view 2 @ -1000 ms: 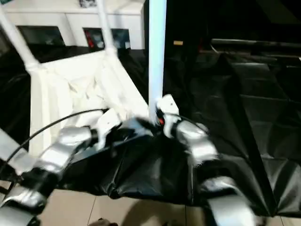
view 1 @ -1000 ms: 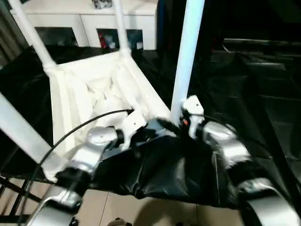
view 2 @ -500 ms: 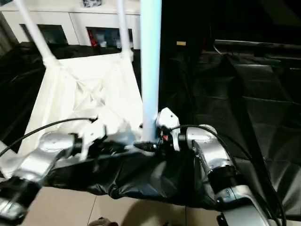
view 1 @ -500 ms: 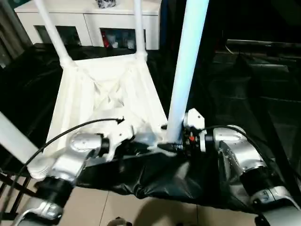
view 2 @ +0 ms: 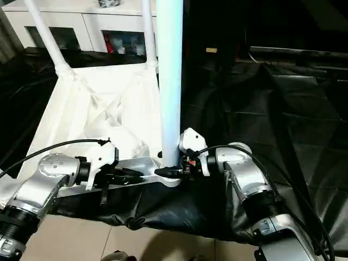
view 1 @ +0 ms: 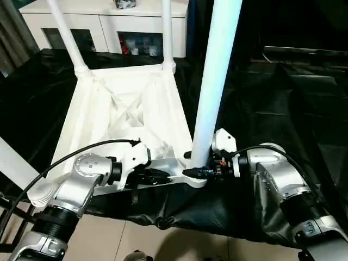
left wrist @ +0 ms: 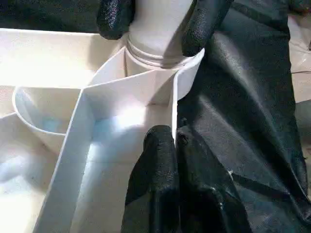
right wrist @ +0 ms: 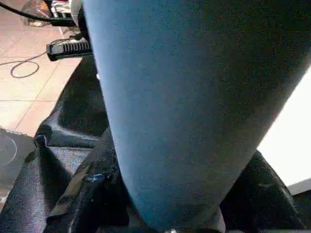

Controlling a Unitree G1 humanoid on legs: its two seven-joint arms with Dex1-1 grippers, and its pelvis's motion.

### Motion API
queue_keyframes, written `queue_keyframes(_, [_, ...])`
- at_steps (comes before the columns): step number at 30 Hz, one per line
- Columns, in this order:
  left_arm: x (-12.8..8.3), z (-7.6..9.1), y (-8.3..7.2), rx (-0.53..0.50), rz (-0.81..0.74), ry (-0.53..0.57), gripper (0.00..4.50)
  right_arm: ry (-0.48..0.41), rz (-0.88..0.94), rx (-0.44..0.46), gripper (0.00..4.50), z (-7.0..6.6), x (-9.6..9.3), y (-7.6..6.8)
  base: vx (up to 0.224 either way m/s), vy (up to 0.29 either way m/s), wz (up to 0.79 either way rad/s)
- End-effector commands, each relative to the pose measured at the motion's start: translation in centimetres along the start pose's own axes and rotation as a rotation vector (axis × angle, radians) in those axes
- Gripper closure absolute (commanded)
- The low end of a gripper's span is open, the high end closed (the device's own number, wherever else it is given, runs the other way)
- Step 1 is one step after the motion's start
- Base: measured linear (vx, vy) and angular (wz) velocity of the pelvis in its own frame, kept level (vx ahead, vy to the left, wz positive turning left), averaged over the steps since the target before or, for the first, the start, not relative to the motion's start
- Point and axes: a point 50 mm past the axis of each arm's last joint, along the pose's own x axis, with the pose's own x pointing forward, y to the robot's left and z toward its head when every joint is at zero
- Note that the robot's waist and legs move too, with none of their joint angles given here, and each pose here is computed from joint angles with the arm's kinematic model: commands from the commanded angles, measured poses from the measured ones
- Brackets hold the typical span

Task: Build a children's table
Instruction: Rotate leg to tighten

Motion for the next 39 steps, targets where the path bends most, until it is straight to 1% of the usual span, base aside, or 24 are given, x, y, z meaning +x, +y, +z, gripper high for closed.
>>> queue_keyframes(1, [-0.3, 2.0, 0.5, 0.061, 0.021, -0.074, 4.50, 0.028, 0.094, 0.027, 2.48, -0.8, 0.9, 1.2, 0.000, 0.000, 0.00])
queue_keyframes(9, [-0.1, 1.9, 0.5, 0.049, 0.040, -0.079, 4.50, 0.018, 0.087, 0.046, 2.51, -1.0, 1.0, 1.4, 0.000, 0.000, 0.00])
queue_keyframes(13, [0.7, 2.2, 1.1, 0.035, 0.113, -0.087, 4.50, 0.010, -0.026, 0.068, 2.51, -1.3, 1.9, 1.0, 0.000, 0.000, 0.00])
queue_keyframes(14, [1.5, 2.4, 1.8, 0.025, 0.196, -0.091, 4.50, 0.013, -0.164, 0.087, 2.51, -1.7, 2.7, 0.3, 0.000, 0.000, 0.00])
queue_keyframes(15, [1.6, 2.5, 1.9, 0.023, 0.205, -0.091, 4.50, 0.013, -0.178, 0.089, 2.52, -1.7, 2.8, 0.3, 0.000, 0.000, 0.00])
queue_keyframes(16, [2.1, 2.7, 2.2, 0.014, 0.238, -0.100, 4.50, 0.017, -0.258, 0.107, 2.52, -1.9, 3.3, -0.2, 0.000, 0.000, 0.00])
queue_keyframes(17, [2.1, 2.7, 2.2, 0.014, 0.238, -0.100, 4.50, 0.017, -0.258, 0.107, 2.53, -1.9, 3.3, -0.2, 0.000, 0.000, 0.00])
queue_keyframes(18, [3.5, 3.3, 2.6, 0.003, 0.292, -0.114, 4.50, 0.013, -0.404, 0.146, 2.54, -2.2, 4.4, -0.9, 0.000, 0.000, 0.00])
queue_keyframes(20, [4.1, 3.6, 2.7, -0.004, 0.319, -0.118, 4.50, 0.007, -0.466, 0.169, 2.54, -2.2, 5.0, -1.1, 0.000, 0.000, 0.00])
queue_keyframes(22, [5.3, 4.2, 3.0, -0.018, 0.379, -0.123, 4.50, -0.017, -0.608, 0.227, 2.54, -1.8, 6.1, -1.7, 0.000, 0.000, 0.00])
queue_keyframes(23, [5.3, 4.2, 3.0, -0.018, 0.379, -0.123, 4.50, -0.017, -0.608, 0.227, 2.54, -1.8, 6.1, -1.7, 0.000, 0.000, 0.00])
queue_keyframes(24, [6.0, 4.6, 3.0, -0.022, 0.387, -0.128, 4.50, -0.029, -0.680, 0.271, 2.54, -1.6, 6.6, -2.1, 0.000, 0.000, 0.00])
queue_keyframes(25, [6.0, 4.6, 3.0, -0.022, 0.387, -0.128, 4.50, -0.029, -0.680, 0.271, 2.54, -1.6, 6.6, -2.1, 0.000, 0.000, 0.00])
queue_keyframes(26, [6.8, 4.9, 2.9, -0.033, 0.400, -0.135, 4.50, -0.048, -0.745, 0.311, 2.54, -1.2, 7.1, -2.4, 0.000, 0.000, 0.00])
queue_keyframes(27, [6.8, 4.9, 2.9, -0.033, 0.400, -0.135, 4.50, -0.048, -0.745, 0.311, 2.54, -1.2, 7.1, -2.4, 0.000, 0.000, 0.00])
queue_keyframes(29, [7.9, 5.4, 2.6, -0.018, 0.400, -0.131, 4.50, -0.076, -0.811, 0.332, 2.54, -0.4, 7.8, -2.9, 0.000, 0.000, 0.00])
queue_keyframes(30, [8.1, 5.5, 2.5, -0.009, 0.398, -0.127, 4.50, -0.084, -0.817, 0.322, 2.19, -0.1, 7.9, -3.0, 0.000, 0.000, 0.00])
queue_keyframes(31, [8.1, 5.5, 2.5, -0.009, 0.398, -0.127, 4.50, -0.084, -0.817, 0.322, 1.98, -0.1, 7.9, -3.0, 0.000, 0.000, 0.00])
queue_keyframes(32, [8.1, 5.5, 2.5, -0.009, 0.398, -0.127, 4.50, -0.084, -0.817, 0.322, 1.98, -0.1, 7.9, -3.0, 0.000, 0.000, 0.00])
queue_keyframes(33, [8.2, 5.5, 2.5, 0.001, 0.398, -0.122, 4.50, -0.102, -0.822, 0.318, 1.84, 0.1, 8.0, -3.1, 0.000, 0.000, 0.00])
queue_keyframes(34, [7.9, 5.2, 2.6, 0.020, 0.397, -0.112, 4.50, -0.140, -0.806, 0.304, 1.81, 0.5, 7.6, -3.3, 0.000, 0.000, 0.00])
queue_keyframes(37, [7.4, 5.1, 2.7, 0.032, 0.391, -0.109, 4.50, -0.141, -0.804, 0.269, 1.50, 0.6, 7.0, -3.6, 0.000, 0.000, 0.00])
queue_keyframes(38, [7.3, 5.0, 2.7, 0.037, 0.387, -0.110, 4.50, -0.134, -0.808, 0.253, 1.50, 0.6, 6.8, -3.7, 0.000, 0.000, 0.00])
queue_keyframes(39, [6.8, 4.9, 2.6, 0.048, 0.360, -0.117, 4.50, -0.117, -0.789, 0.209, 1.31, 0.5, 6.3, -3.8, 0.000, 0.000, 0.00])
